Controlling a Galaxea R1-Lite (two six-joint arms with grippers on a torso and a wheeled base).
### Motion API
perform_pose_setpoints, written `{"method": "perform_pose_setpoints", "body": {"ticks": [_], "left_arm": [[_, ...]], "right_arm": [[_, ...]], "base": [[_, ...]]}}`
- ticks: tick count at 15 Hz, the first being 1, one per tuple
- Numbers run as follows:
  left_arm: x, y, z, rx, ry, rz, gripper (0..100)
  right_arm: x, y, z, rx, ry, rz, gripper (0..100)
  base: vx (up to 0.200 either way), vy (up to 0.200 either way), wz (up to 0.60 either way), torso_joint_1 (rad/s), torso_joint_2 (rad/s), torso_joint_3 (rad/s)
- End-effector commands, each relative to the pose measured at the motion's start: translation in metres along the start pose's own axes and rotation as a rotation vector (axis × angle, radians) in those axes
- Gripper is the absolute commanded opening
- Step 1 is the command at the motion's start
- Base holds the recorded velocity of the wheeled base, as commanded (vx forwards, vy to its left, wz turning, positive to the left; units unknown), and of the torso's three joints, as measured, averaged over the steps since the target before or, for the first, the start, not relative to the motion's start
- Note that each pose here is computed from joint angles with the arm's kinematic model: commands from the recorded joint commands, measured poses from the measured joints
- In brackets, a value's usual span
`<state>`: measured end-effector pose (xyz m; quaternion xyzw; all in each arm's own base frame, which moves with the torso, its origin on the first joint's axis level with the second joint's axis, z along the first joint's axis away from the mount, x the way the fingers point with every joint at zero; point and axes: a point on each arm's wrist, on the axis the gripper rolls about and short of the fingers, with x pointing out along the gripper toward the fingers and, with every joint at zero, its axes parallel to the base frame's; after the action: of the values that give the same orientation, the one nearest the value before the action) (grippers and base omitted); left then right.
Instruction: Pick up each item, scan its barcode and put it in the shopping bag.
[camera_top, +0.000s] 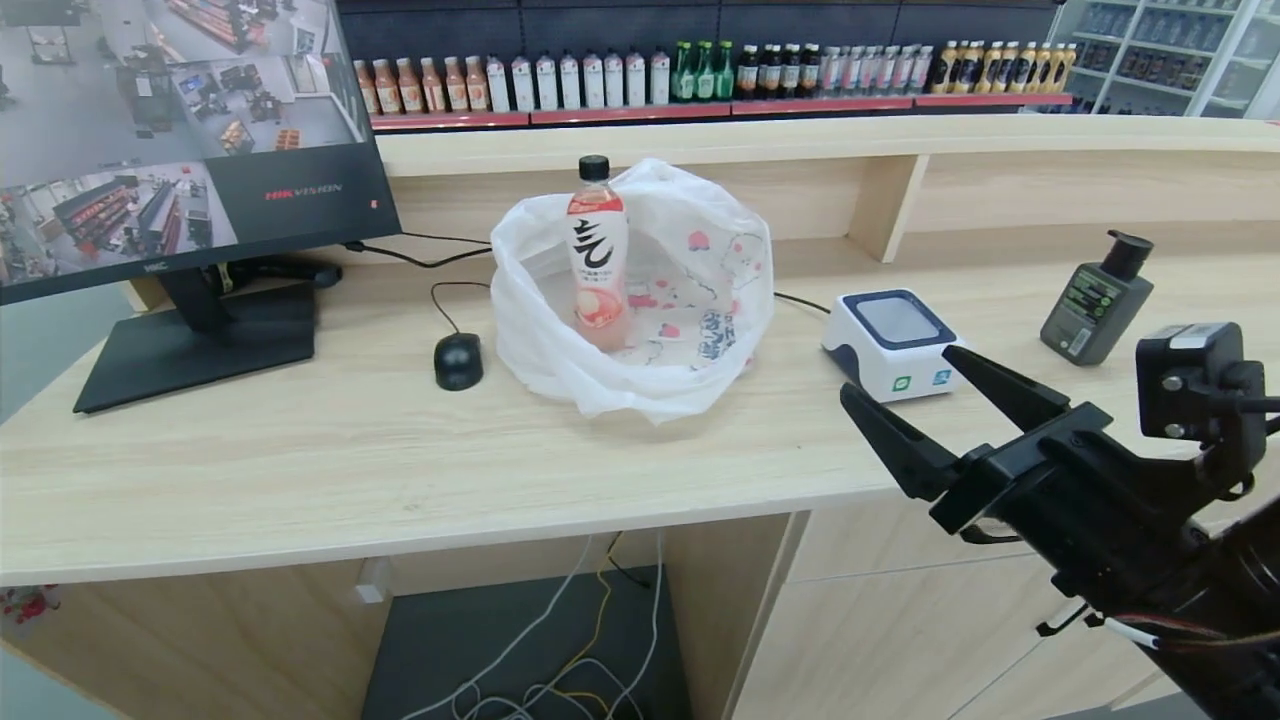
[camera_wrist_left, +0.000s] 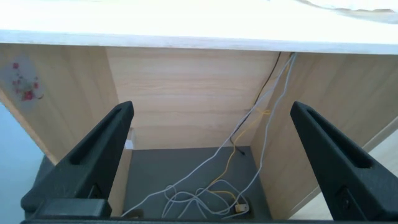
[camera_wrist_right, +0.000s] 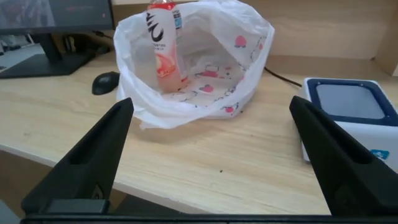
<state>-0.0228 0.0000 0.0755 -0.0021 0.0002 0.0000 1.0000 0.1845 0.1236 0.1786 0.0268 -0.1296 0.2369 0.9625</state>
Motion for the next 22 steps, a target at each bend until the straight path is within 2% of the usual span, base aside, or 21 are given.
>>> {"method": "perform_pose_setpoints", "body": {"ticks": [1, 21, 22], "left_arm": [[0.0, 0.0, 0.0, -0.002, 0.0, 0.0, 100], [0.0, 0.0, 0.0, 0.003, 0.0, 0.0, 100], [0.0, 0.0, 0.0, 0.001, 0.0, 0.0, 100]], "right_arm": [[-0.002, 0.0, -0.001, -0.001, 0.008, 0.0, 100], [-0.014, -0.003, -0.005, -0.005, 0.037, -0.008, 100], [-0.013, -0.003, -0.005, -0.006, 0.04, -0.008, 100]], "base": [[0.0, -0.2, 0.0, 0.002, 0.0, -0.007], [0.0, -0.2, 0.0, 0.002, 0.0, 0.001], [0.0, 0.0, 0.0, 0.0, 0.0, 0.0]]}}
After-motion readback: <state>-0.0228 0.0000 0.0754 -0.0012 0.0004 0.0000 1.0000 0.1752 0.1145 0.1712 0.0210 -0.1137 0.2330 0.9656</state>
